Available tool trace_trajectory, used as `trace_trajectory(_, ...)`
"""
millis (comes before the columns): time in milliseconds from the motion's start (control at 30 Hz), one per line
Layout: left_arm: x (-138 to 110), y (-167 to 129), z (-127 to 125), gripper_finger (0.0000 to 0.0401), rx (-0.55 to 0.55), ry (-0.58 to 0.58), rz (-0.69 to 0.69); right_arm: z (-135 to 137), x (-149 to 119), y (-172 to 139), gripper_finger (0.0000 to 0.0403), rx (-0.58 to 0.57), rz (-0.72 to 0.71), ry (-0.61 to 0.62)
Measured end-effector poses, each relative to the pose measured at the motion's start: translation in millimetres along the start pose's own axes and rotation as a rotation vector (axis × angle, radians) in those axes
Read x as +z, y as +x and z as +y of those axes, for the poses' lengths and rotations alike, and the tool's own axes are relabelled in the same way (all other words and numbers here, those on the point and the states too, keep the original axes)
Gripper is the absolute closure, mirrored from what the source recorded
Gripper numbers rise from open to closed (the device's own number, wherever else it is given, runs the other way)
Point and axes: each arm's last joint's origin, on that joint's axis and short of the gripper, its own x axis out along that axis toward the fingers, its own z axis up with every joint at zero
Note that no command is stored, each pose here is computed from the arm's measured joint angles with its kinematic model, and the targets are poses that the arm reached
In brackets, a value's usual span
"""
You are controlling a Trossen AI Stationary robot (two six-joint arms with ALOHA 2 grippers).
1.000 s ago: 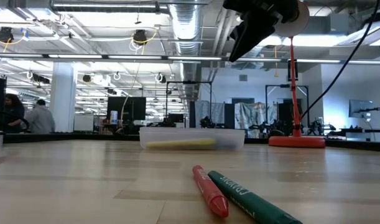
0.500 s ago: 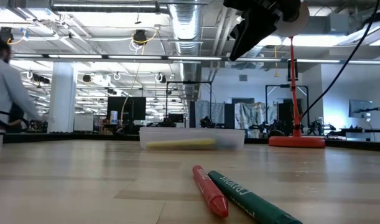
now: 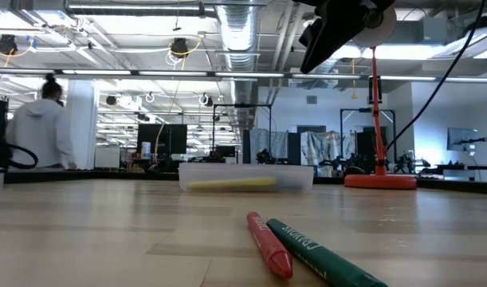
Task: Pick & place school supplies into a supply box
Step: Put the green crayon into the pink supply box
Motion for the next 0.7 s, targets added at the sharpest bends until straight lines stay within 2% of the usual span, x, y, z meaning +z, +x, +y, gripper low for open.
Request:
trace_trajectory(133,-0.5,0.3,-0.5,0.0395,0.009,0.069,-0.007,3.9,0.5,0.3,0.0285,0.005,0.0,0.013)
trace_trajectory(333,-0.2,1.6,2.4,0.0385,0.082,0.058,-0.039,9.1,1.2,0.2,0.0285,-0.009,0.001,0.017)
trace_trajectory(567,-0.4,7.5,6.0,0.0311,0.137,0.121,-0.062,11.2,1.6,0.2,0.0285,-0.005,-0.001,0.048)
trace_trajectory(700,-0.1,7.6,6.1,0.0263,0.15,0.199,-0.068,11.7,1.6,0.2,0.0285,-0.004,-0.001,0.061)
